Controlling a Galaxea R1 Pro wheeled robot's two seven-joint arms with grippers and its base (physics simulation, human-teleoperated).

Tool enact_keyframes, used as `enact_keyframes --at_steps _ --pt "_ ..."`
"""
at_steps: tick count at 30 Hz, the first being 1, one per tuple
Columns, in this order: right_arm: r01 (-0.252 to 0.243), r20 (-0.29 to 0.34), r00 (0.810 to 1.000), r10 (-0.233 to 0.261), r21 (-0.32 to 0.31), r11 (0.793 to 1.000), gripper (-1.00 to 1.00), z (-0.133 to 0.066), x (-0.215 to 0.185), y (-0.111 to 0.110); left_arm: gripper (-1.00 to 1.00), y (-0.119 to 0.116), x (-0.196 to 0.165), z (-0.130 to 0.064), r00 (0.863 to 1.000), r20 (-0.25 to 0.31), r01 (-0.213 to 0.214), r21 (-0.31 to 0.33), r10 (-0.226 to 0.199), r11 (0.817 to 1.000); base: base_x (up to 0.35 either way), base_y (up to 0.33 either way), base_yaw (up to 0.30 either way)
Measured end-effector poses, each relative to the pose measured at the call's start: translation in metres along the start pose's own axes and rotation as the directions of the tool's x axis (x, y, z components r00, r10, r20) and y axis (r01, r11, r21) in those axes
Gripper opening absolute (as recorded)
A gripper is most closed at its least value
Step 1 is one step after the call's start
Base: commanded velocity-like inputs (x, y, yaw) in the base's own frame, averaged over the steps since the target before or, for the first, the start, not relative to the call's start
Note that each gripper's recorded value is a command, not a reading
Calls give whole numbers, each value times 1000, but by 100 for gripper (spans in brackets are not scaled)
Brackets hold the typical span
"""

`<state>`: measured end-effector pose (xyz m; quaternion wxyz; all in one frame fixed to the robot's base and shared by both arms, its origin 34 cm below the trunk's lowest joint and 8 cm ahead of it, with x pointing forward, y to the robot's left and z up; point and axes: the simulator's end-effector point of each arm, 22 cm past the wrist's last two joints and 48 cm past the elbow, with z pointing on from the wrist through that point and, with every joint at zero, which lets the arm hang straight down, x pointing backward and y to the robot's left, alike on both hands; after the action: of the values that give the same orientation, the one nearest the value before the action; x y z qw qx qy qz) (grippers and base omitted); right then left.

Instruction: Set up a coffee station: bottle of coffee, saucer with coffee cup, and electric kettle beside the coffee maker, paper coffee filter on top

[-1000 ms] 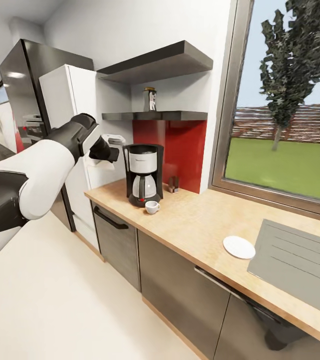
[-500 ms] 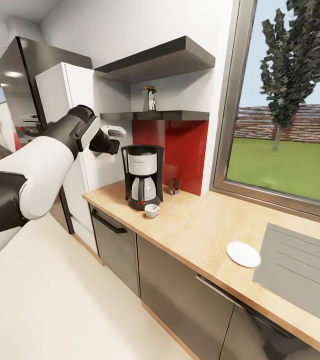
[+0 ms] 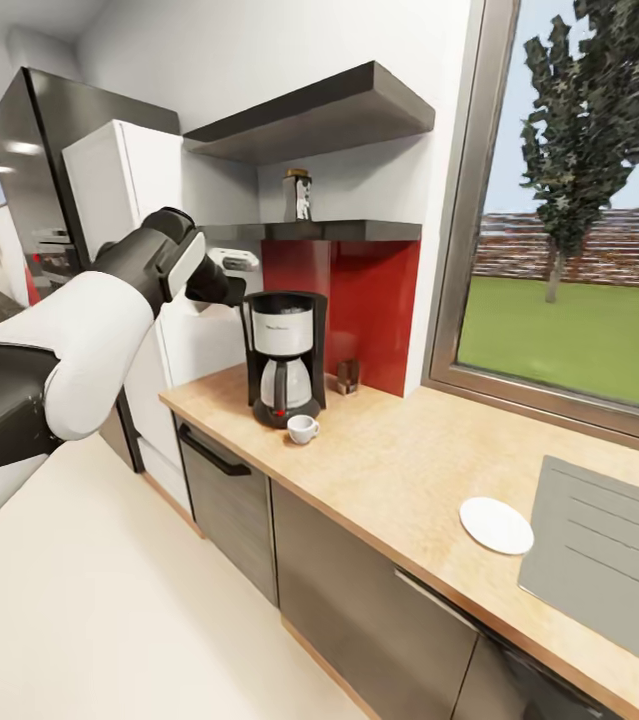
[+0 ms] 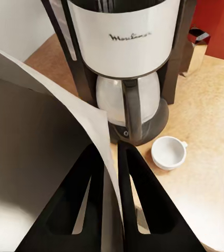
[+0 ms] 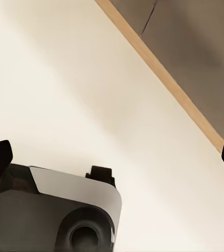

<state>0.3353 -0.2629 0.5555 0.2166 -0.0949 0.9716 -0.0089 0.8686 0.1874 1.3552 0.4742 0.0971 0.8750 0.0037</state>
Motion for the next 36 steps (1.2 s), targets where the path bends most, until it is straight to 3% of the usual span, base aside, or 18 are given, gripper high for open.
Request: enact_keyframes --at_steps 29,36 --pt "2 -5 1000 -2 0 1000 100 0 2 0 -100 -2 0 1 1000 -1 -3 2 3 1000 4 0 -178" --pt "1 -5 1000 -1 1 1000 100 0 2 0 -100 -1 -3 -1 1000 8 -5 0 5 1000 0 0 -55"
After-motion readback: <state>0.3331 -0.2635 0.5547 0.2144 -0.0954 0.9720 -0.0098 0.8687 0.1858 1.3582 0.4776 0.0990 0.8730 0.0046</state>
